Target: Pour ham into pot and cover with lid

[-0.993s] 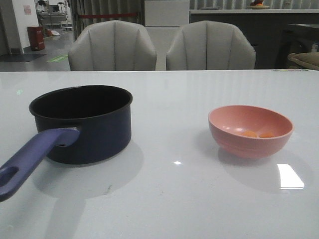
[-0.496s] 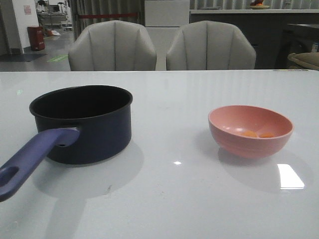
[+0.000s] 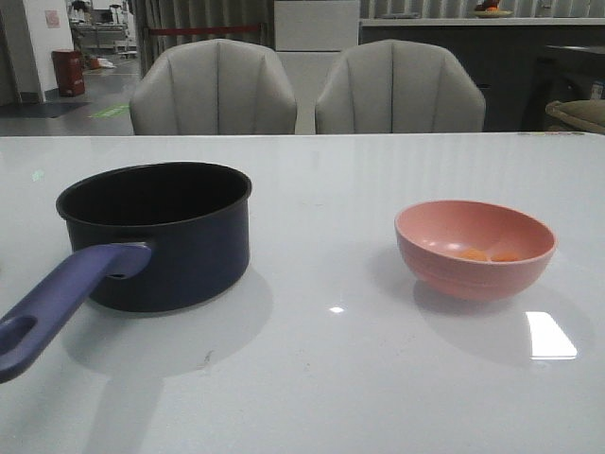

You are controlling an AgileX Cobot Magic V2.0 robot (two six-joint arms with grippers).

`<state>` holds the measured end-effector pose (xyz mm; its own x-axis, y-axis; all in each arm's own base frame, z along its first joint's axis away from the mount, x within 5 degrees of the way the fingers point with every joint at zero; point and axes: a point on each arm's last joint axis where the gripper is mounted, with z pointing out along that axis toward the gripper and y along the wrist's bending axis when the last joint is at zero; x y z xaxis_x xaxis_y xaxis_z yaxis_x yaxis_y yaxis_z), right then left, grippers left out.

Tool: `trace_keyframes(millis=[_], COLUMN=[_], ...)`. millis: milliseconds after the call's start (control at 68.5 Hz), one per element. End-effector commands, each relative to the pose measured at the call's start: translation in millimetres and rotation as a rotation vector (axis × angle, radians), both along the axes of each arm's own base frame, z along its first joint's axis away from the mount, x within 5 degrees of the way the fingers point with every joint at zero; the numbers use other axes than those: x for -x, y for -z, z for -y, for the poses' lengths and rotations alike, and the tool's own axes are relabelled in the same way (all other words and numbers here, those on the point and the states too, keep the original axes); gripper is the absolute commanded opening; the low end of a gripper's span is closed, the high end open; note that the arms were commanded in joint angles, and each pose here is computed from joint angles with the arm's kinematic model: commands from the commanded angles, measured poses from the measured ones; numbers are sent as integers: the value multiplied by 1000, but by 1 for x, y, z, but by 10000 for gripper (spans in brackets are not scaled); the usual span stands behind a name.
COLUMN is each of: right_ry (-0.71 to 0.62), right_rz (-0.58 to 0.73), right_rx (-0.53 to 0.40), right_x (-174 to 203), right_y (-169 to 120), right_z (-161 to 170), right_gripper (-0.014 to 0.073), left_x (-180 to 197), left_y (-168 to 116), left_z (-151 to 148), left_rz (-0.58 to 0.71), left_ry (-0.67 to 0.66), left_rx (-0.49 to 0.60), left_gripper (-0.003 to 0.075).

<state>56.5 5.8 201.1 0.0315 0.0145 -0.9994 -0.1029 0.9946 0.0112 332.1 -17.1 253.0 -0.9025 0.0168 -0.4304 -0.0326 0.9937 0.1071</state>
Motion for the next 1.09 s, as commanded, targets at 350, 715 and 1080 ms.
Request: trace_keyframes(millis=[350, 715, 1080], right_ry=[9, 9, 9], right_rz=[116, 115, 115], right_rx=[0, 0, 0], right_x=[3, 3, 3], right_y=[-11, -11, -11], right_z=[1, 1, 1], right_gripper=[146, 146, 146], left_x=[109, 208, 282], left_y=[-111, -110, -65], left_z=[30, 14, -2], left_rz=[536, 917, 1114], left_ry=[160, 209, 286], left_rx=[172, 315, 391], left_gripper=[564, 564, 564])
